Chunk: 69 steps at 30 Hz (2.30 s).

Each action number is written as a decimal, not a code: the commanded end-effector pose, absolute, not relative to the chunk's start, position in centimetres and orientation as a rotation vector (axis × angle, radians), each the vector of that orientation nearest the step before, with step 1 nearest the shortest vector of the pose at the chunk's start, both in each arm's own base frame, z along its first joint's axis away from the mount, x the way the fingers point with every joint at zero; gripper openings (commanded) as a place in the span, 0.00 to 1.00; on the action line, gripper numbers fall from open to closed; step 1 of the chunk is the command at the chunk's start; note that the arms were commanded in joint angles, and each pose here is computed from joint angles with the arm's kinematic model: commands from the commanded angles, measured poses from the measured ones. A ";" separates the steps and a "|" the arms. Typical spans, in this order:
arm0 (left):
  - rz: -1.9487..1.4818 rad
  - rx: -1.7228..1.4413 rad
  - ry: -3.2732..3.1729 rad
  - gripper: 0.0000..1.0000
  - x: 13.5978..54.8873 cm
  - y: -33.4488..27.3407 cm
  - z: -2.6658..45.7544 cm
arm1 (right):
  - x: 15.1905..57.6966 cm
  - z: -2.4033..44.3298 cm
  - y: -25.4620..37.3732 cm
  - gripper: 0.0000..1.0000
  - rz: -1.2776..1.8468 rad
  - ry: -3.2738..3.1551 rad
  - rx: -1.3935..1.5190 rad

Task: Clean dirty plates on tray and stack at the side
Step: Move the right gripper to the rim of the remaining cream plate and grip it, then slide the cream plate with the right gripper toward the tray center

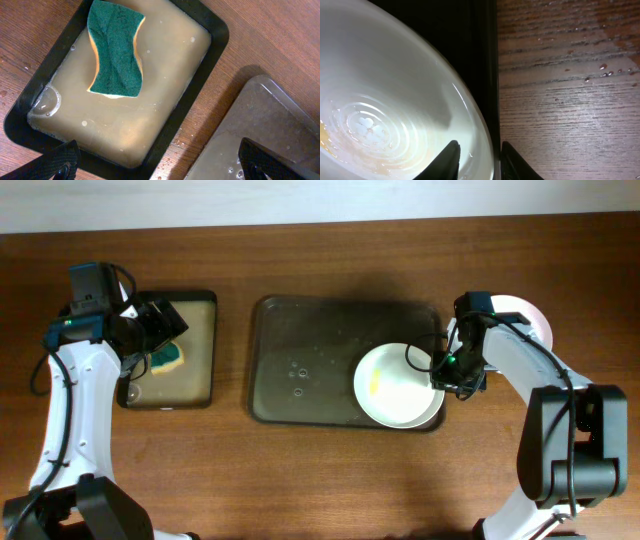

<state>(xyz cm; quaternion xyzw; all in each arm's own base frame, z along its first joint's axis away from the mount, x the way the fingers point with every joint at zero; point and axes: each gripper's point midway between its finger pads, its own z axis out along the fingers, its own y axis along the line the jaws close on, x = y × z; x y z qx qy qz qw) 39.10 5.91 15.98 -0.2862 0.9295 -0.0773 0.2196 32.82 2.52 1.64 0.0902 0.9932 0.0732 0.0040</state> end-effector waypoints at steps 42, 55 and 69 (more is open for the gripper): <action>-0.223 -0.772 2.573 0.99 39.2 5.8 16.0 | 32.7 3.2 3.6 0.23 0.192 3.143 0.285; -0.224 -0.772 2.574 0.99 39.2 5.8 16.0 | 32.0 1.9 3.9 0.23 0.219 3.152 0.287; -0.224 -0.772 2.574 0.99 39.2 5.8 16.0 | 34.2 1.4 9.0 0.23 0.227 3.029 0.282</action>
